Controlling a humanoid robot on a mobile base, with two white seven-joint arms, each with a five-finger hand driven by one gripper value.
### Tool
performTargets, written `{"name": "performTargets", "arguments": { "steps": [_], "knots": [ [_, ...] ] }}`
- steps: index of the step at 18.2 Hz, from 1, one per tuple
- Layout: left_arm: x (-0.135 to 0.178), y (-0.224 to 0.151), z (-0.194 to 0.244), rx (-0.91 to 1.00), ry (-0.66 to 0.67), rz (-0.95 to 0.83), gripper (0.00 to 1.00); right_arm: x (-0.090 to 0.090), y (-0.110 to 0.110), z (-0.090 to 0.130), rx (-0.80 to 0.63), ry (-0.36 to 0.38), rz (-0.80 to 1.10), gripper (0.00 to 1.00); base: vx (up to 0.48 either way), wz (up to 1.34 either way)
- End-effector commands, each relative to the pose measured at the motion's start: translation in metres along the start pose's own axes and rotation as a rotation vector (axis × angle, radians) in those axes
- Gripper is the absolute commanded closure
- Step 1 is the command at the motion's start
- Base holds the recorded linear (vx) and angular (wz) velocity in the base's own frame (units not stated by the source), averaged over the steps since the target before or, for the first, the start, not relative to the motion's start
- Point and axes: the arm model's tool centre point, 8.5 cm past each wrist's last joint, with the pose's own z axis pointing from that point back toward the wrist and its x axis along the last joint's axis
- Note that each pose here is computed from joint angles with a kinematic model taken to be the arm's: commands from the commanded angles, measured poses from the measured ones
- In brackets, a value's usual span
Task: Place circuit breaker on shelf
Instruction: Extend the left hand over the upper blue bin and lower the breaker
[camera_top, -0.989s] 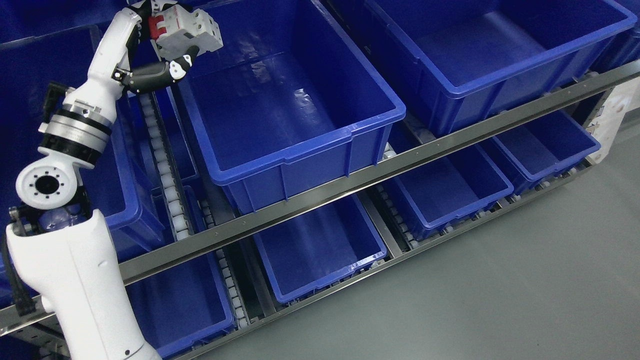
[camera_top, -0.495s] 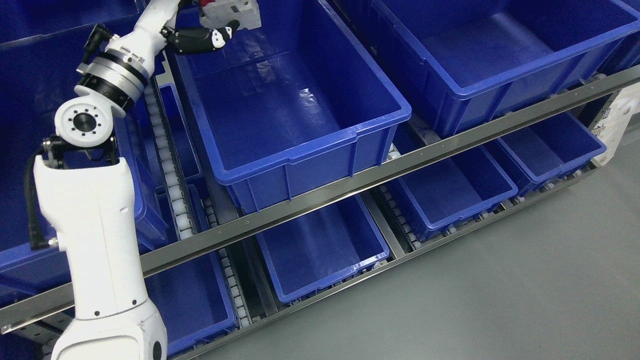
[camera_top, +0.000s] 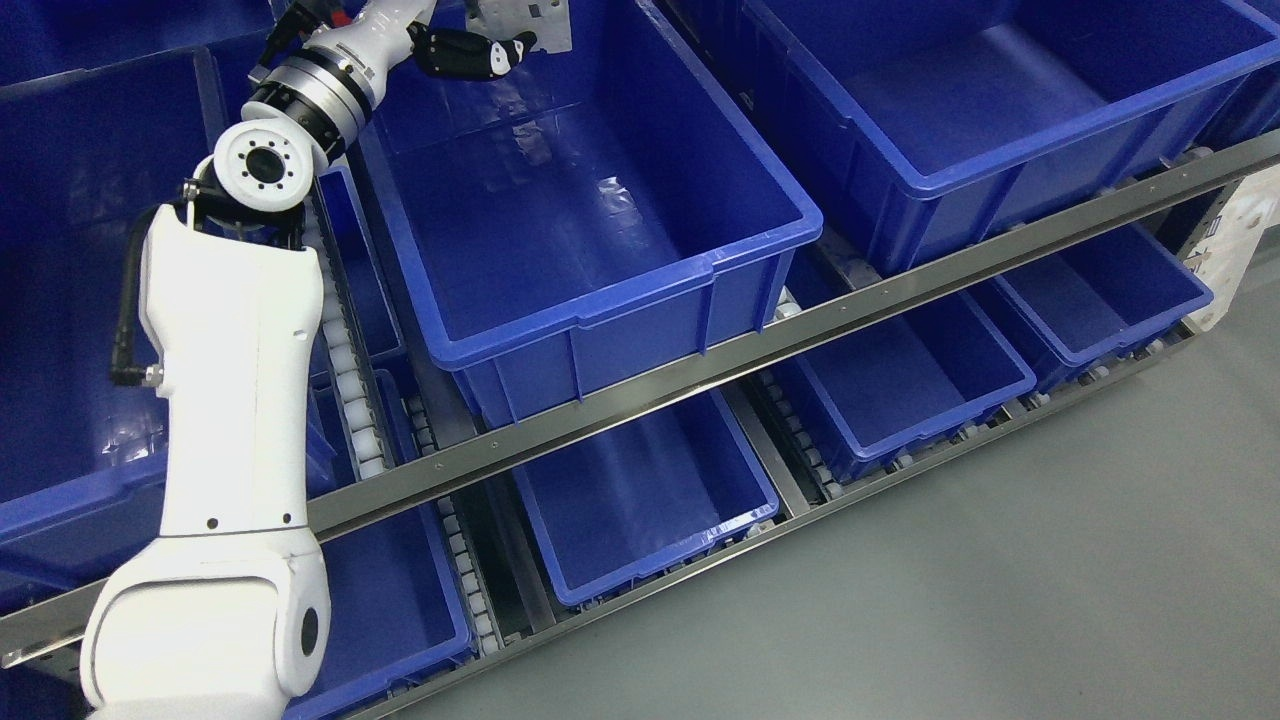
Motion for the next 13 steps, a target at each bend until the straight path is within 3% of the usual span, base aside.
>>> {"name": "performTargets", "arguments": {
  "steps": [1, 5, 13],
  "knots": [
    [-0.045, -0.065, -0.016, -0.197, 0.148, 0.059, 0.85, 0.001, -0.011, 0.000, -0.016, -0.002, 0.002, 0.00, 0.000, 0.00],
    [-0.045, -0.115, -0.026, -0.306, 0.178, 0.089, 0.84, 0.001, -0.011, 0.000, -0.016, -0.002, 0.002, 0.00, 0.000, 0.00],
    [-0.056, -0.125, -0.028, -0.326, 0.236, 0.075, 0.82, 0.001, -0.011, 0.000, -0.016, -0.002, 0.002, 0.00, 0.000, 0.00]
  ]
}}
